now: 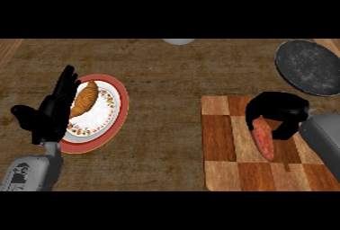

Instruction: Pick the sweet potato from the cutting board and place it in the pan

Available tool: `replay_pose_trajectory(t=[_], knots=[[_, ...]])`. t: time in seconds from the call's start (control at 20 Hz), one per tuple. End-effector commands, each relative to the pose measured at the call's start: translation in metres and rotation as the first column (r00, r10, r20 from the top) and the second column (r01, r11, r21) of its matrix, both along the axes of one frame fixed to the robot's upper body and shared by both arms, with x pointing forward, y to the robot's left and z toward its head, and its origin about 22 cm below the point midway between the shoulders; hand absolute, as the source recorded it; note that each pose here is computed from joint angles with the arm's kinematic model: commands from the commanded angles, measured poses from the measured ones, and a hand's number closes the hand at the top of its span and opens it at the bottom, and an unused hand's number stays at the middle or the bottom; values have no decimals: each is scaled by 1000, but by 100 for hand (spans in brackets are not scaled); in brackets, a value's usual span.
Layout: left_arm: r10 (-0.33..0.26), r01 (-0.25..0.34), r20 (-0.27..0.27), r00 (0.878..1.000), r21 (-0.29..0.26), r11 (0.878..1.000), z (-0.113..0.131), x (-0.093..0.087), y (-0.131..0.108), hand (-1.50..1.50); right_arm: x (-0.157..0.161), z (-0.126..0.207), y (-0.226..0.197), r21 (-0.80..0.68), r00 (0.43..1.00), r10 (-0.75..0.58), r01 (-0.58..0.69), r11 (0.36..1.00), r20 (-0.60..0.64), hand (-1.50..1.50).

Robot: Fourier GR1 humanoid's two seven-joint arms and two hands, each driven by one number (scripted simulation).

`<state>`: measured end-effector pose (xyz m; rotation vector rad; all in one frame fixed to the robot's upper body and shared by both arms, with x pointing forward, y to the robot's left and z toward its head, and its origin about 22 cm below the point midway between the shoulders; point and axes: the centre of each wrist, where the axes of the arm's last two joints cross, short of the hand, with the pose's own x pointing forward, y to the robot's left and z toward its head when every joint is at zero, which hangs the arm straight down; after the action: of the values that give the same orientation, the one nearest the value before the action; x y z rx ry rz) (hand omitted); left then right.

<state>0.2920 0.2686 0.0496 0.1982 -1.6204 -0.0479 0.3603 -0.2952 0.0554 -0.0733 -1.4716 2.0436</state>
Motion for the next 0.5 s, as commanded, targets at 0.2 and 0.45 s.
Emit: replay_pose_trajectory(t=[0.2, 0.45], knots=[[1, 0, -14, 1000, 17, 1000, -21, 3, -8, 0, -7, -21, 2, 35, 997, 72, -72, 997, -19, 150], [24, -24, -4, 1000, 19, 1000, -4, 1, 11, 0, 5, -38, 22, -143, 812, -578, 564, 813, -78, 150]])
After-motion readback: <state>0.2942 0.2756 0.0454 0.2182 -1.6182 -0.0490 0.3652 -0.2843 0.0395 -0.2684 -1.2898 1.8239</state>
